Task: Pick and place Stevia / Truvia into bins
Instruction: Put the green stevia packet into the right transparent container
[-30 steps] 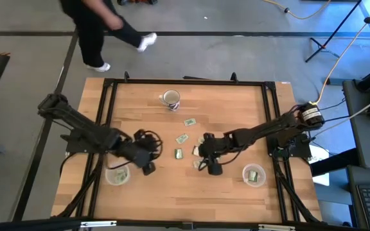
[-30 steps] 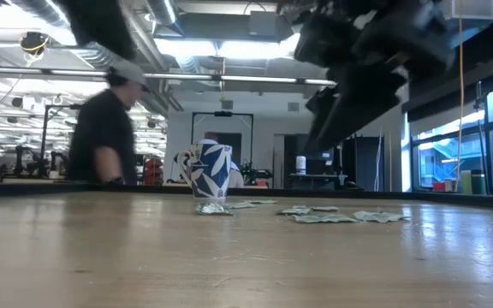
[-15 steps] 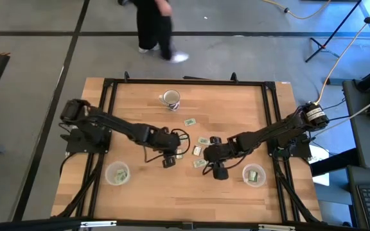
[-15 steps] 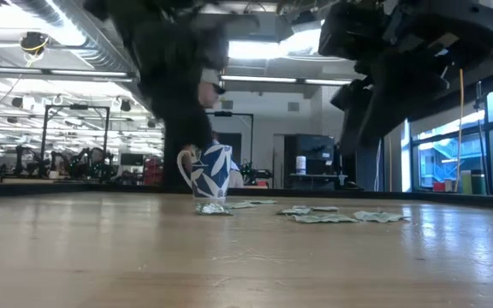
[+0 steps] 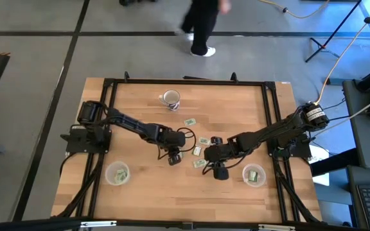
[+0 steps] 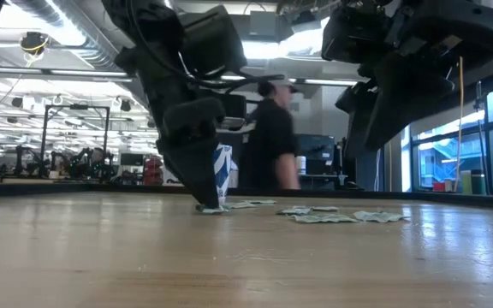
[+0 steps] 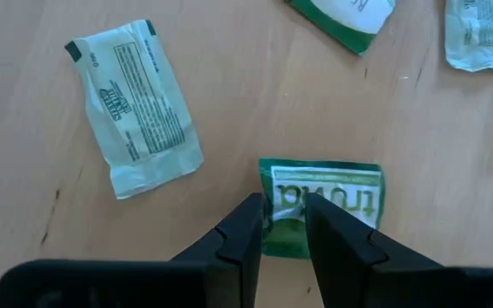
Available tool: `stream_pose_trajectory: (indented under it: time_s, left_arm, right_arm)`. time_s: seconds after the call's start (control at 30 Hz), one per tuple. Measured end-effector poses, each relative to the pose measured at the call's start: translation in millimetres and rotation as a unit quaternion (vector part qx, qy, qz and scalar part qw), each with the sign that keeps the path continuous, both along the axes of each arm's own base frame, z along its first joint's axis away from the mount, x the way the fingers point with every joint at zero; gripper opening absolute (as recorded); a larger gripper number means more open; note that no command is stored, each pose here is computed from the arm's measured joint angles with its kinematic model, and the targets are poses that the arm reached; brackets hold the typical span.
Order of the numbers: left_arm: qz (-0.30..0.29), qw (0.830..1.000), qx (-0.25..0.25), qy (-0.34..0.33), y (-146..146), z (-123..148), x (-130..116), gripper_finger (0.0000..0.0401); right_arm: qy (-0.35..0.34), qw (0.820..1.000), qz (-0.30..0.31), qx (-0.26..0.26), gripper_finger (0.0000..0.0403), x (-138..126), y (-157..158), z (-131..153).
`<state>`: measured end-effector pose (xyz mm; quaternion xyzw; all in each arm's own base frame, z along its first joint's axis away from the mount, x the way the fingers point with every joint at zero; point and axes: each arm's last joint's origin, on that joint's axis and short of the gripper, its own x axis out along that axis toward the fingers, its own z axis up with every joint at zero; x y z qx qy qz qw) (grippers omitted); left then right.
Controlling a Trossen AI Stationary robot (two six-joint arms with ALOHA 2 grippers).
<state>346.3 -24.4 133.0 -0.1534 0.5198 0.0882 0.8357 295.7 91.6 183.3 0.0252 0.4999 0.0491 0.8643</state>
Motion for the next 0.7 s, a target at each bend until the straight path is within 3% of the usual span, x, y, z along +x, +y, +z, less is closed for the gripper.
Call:
stream_pose_trajectory:
  time_s: [0.27,0.53,0.7]
  left_arm:
    - [-0.017,1.0,-0.012,0.0,-0.2,0.4,-0.1,0.0079]
    - [-0.023,1.0,-0.019,0.001,-1.9,0.6,-0.3,0.002]
    - [-0.037,0.999,-0.029,0.001,-2.6,0.9,-0.4,0.0007]
  right_arm:
    - [0.003,1.0,0.001,-0.001,0.0209,-0.4,-0.1,-0.3]
    - [0.0,1.0,0.003,-0.002,0.0209,-0.1,0.0,-0.2]
    - [-0.057,0.998,0.012,-0.015,0.0209,8.3,1.4,5.5]
